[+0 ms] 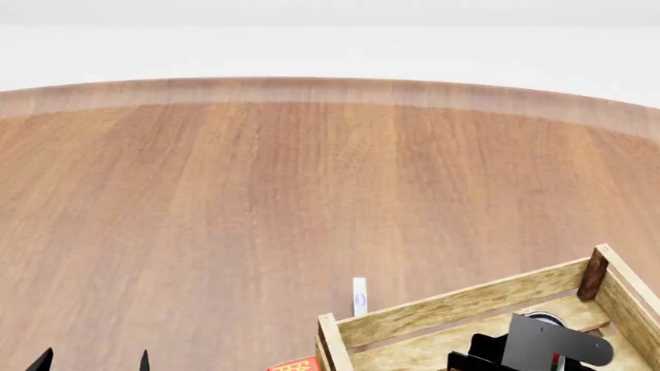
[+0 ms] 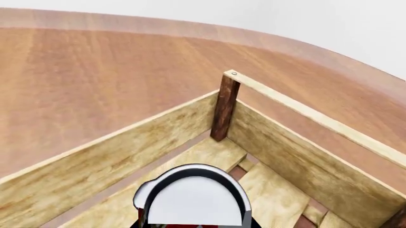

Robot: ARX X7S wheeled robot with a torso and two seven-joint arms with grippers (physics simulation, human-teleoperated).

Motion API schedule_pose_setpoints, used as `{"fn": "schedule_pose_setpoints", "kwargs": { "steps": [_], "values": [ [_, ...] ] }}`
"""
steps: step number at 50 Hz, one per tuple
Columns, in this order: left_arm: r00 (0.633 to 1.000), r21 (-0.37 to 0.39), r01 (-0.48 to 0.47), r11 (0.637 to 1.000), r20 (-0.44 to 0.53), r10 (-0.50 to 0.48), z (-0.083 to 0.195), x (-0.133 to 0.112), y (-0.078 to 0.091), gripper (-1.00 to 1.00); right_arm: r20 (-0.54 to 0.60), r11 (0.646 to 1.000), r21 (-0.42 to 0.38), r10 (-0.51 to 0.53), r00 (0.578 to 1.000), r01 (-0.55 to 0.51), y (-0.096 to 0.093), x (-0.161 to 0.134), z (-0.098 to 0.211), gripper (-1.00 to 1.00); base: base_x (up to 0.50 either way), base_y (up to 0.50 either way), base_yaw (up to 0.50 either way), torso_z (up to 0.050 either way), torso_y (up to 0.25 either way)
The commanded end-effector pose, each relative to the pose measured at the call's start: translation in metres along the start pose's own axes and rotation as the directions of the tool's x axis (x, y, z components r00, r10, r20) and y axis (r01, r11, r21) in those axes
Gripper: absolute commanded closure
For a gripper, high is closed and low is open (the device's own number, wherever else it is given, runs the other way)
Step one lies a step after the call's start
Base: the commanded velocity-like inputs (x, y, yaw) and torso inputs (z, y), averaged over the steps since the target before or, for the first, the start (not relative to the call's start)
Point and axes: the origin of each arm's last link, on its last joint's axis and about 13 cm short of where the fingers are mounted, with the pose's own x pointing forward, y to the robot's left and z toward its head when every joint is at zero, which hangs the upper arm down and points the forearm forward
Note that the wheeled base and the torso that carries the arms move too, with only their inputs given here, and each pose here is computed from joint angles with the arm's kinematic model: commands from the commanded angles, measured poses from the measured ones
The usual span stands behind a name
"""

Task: Pick up the tomato sauce, and put it in the wooden tray.

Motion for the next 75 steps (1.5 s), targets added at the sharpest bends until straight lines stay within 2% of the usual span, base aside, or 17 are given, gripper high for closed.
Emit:
{"fn": "schedule_pose_setpoints", "kwargs": {
  "steps": [1,4,5,25,37,42,48,58,65,75],
  "values": [
    [0.999,-0.031,0.034,0.999,0.023,-0.034,0.005,-0.002,-0.005,-1.00,0.006,0.999,-0.011,0.036,0.999,-0.036,0.005,-0.001,0.001,1.00,0.00,0.00,0.00,0.000,0.000],
    [0.999,-0.030,0.034,0.999,0.023,-0.033,0.008,-0.004,-0.006,-1.00,-0.004,0.999,-0.005,0.033,0.999,-0.033,0.004,-0.001,0.001,1.00,0.00,0.00,0.00,0.000,0.000],
    [0.999,-0.031,0.034,0.999,0.023,-0.034,0.008,-0.004,-0.006,-1.00,-0.006,1.000,-0.005,0.029,1.000,-0.029,0.004,-0.001,0.001,-1.00,0.00,0.00,0.00,0.000,0.000],
    [0.999,-0.032,0.035,0.999,0.023,-0.034,0.001,0.003,-0.002,-1.00,-0.011,1.000,-0.011,0.029,1.000,-0.029,0.005,-0.001,0.001,-1.00,0.00,0.00,0.00,0.000,0.000],
    [0.999,-0.032,0.035,0.999,0.023,-0.034,0.005,-0.001,-0.005,-1.00,-0.007,0.999,-0.013,0.030,1.000,-0.030,0.005,-0.001,0.001,-1.00,0.00,0.00,0.00,0.000,0.000],
    [0.999,-0.031,0.035,0.999,0.023,-0.035,0.006,-0.003,-0.005,-1.00,0.055,0.999,-0.038,0.011,0.998,-0.009,0.006,-0.002,0.002,-1.00,0.00,0.00,0.00,0.000,0.000],
    [0.999,-0.030,0.036,0.999,0.022,-0.035,0.005,-0.002,-0.005,-1.00,0.088,1.000,0.006,0.021,0.996,-0.022,0.005,0.005,0.016,-1.00,0.00,0.00,0.00,0.000,0.000],
    [0.999,-0.029,0.035,0.999,0.023,-0.035,0.003,0.000,-0.004,-1.00,0.141,0.998,0.020,0.061,0.988,-0.065,0.009,0.003,0.017,-1.00,0.00,0.00,0.00,0.000,0.000],
    [0.999,-0.029,0.036,0.999,0.022,-0.035,0.005,-0.002,-0.005,-1.00,0.201,0.996,0.018,0.084,0.976,-0.089,0.008,-0.012,0.027,-1.00,0.00,0.00,0.00,0.000,0.000],
    [0.999,-0.029,0.036,0.999,0.022,-0.036,0.005,-0.001,-0.005,-1.00,0.292,0.986,0.031,0.149,0.945,-0.165,0.003,-0.048,0.052,-1.00,0.00,0.00,0.00,0.000,0.000]
  ]
}}
